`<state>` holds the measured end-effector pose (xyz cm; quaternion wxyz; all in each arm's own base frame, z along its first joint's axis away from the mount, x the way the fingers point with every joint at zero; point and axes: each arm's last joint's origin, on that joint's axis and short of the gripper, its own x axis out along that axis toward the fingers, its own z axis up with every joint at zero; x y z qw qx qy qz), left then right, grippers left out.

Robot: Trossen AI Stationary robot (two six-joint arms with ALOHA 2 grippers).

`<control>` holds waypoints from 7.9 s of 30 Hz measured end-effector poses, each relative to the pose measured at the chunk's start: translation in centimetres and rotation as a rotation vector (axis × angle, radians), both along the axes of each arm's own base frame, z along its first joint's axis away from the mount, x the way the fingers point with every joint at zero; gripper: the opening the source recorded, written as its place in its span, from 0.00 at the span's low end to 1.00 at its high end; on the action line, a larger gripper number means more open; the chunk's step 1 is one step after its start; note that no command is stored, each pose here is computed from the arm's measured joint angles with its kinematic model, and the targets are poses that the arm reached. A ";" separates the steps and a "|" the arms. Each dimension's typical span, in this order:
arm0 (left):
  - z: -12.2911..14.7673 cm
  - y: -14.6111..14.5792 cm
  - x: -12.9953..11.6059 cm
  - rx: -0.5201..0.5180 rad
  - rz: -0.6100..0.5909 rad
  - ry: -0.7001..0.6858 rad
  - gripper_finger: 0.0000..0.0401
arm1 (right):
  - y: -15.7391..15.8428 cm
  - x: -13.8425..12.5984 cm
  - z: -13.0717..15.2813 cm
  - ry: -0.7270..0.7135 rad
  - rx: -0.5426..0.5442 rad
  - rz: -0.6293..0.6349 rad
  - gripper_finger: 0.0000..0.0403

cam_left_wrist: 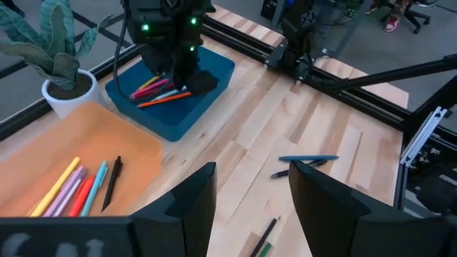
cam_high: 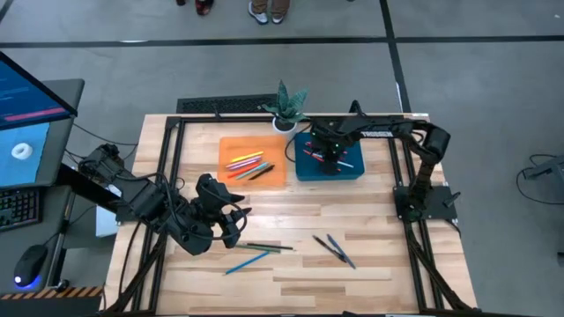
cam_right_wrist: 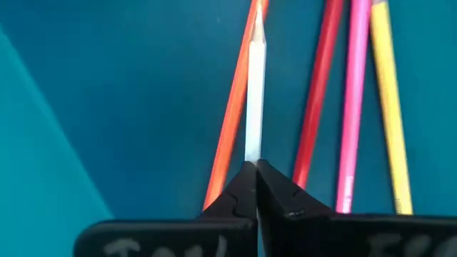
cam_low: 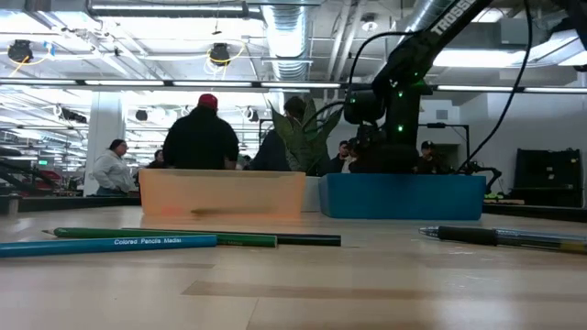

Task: Sort pens & pencils
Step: Put the white pencil into the blue bin, then put the black pencil into the blue bin

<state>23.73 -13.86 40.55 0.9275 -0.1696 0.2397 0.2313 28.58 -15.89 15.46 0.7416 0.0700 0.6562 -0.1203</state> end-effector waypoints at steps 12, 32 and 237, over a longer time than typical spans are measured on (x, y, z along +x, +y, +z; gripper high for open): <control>-0.1 -0.1 0.0 -0.038 -0.024 0.017 0.42 | -0.2 -0.2 3.6 -0.005 -0.007 -0.017 0.28; -6.0 -2.3 0.4 -0.298 -0.156 0.277 0.42 | 14.1 -13.8 24.9 -0.703 0.019 -0.166 0.40; -4.4 1.0 0.2 -0.141 0.030 0.164 0.42 | 20.8 -4.1 1.8 -1.191 0.032 -0.010 0.14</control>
